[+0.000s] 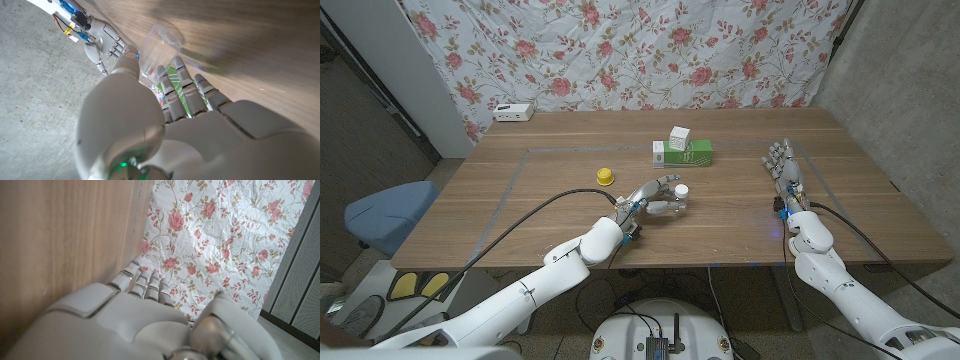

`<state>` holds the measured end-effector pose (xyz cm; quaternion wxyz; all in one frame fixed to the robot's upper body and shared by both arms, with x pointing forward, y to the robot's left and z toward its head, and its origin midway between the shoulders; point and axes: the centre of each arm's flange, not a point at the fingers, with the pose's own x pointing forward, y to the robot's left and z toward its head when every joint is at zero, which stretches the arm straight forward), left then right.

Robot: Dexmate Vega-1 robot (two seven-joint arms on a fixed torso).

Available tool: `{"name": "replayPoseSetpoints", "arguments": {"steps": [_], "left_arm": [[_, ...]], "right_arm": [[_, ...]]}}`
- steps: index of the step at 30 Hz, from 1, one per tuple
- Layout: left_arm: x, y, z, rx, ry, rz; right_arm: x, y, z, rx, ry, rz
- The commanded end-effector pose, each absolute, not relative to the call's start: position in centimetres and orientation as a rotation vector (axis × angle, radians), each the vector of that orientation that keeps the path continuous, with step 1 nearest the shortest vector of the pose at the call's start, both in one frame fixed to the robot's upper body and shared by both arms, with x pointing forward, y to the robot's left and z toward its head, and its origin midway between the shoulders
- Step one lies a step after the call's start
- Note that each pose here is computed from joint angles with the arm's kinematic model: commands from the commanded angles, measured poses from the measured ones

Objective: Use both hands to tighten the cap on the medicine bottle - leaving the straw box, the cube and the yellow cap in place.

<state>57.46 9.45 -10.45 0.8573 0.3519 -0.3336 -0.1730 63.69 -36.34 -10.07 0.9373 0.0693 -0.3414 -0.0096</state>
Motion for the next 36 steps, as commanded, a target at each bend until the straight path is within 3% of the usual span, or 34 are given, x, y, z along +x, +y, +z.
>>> {"name": "replayPoseSetpoints", "arguments": {"steps": [1, 36], "left_arm": [[57.1, 9.1, -9.6, 0.708, -0.735, -0.334], [57.7, 7.9, -7.4, 0.600, -0.796, -0.296]], "right_arm": [[63.7, -36.4, -9.8, 0.131, -0.696, -0.016], [63.9, -35.2, -8.0, 0.087, -0.709, 0.024]]}}
